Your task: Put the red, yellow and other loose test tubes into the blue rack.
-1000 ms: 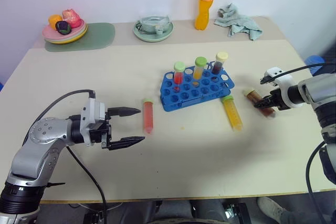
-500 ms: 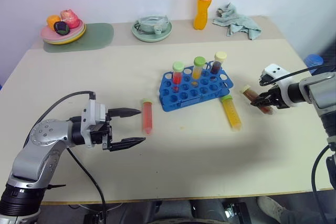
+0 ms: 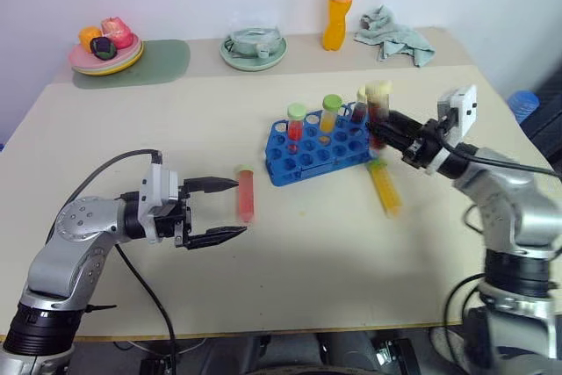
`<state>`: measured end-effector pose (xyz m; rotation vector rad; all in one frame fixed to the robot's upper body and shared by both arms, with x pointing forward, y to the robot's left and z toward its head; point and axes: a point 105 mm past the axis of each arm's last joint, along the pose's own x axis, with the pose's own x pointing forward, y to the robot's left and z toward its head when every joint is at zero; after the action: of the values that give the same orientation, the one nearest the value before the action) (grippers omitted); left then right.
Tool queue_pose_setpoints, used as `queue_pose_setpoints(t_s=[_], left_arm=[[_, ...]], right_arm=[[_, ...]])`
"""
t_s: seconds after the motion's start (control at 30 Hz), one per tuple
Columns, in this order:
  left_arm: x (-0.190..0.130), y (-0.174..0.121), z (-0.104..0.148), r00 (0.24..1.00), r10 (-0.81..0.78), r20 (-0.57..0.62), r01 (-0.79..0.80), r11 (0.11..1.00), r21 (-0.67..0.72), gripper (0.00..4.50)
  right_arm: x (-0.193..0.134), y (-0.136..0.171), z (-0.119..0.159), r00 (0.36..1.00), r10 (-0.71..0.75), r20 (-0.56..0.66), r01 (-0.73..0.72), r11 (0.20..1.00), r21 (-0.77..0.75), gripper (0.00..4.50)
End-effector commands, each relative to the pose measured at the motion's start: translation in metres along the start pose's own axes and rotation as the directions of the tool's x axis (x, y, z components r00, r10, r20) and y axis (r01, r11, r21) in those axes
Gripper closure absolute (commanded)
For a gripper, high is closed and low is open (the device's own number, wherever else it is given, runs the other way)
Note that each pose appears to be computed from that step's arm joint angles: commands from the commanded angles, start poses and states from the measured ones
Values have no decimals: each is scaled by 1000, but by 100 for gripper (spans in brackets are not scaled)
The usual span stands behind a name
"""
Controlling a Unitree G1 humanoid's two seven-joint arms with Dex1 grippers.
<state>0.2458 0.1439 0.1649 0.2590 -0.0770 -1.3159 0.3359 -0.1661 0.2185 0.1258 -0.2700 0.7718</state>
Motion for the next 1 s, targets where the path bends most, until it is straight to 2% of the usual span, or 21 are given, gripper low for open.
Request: queue_pose_setpoints(t_s=[0.03,0.17,0.4,0.77,1.0], left_arm=[[-1,4,7,1000,7,12,-8,999,37,43],[-2,8,8,1000,17,12,-18,999,43,43],[-3,9,11,999,38,10,-38,998,50,43],[-5,5,13,998,69,7,-69,996,56,43],[-5,4,14,997,76,7,-76,996,55,43]], right_arm=[[1,-16,10,985,-106,138,117,990,-77,331],[4,-28,-11,968,-173,181,192,977,-97,331],[12,-40,-40,962,-216,165,235,966,-105,331],[11,-52,-63,960,-246,132,258,962,-85,331],[3,-58,-59,952,-268,146,283,955,-88,331]])
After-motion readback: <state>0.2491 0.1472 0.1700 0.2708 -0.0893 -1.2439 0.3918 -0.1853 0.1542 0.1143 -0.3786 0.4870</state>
